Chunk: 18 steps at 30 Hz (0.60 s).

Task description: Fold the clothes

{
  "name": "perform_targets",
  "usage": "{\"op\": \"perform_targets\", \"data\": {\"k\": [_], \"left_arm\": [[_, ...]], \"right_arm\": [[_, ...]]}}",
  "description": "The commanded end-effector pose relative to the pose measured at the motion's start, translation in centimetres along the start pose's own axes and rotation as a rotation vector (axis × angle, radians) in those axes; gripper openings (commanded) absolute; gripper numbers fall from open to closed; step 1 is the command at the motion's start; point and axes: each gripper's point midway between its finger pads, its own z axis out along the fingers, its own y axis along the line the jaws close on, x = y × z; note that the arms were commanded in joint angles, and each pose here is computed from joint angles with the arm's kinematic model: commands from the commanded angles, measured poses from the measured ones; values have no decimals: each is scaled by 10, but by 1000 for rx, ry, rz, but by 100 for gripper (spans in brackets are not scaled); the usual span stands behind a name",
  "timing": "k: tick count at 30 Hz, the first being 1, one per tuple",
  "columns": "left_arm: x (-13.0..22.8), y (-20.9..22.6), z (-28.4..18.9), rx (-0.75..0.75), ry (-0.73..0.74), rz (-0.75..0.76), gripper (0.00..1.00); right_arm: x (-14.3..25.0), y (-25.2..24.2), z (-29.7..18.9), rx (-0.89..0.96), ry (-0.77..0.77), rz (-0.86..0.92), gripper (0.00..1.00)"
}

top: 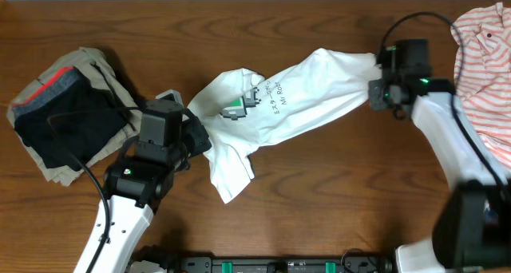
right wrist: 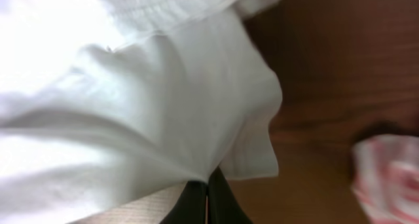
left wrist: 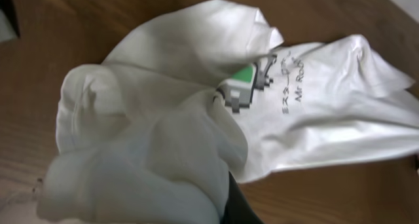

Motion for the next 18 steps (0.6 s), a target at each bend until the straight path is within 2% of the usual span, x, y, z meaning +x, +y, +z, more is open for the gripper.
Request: {"op": "perform_targets", "data": {"k": [1, 10, 18], "left_arm": [[-9, -2, -4, 5, -39, 21, 6], [-36, -25, -36, 87, -161, 97, 6], [-79, -61, -94, 187, -327, 160, 6]], "right_arm": [[-8, -8, -30, 19, -54, 37, 1], [-14, -27, -93, 46, -169, 133, 1], [-28, -61, -169, 108, -335, 211, 1]]}}
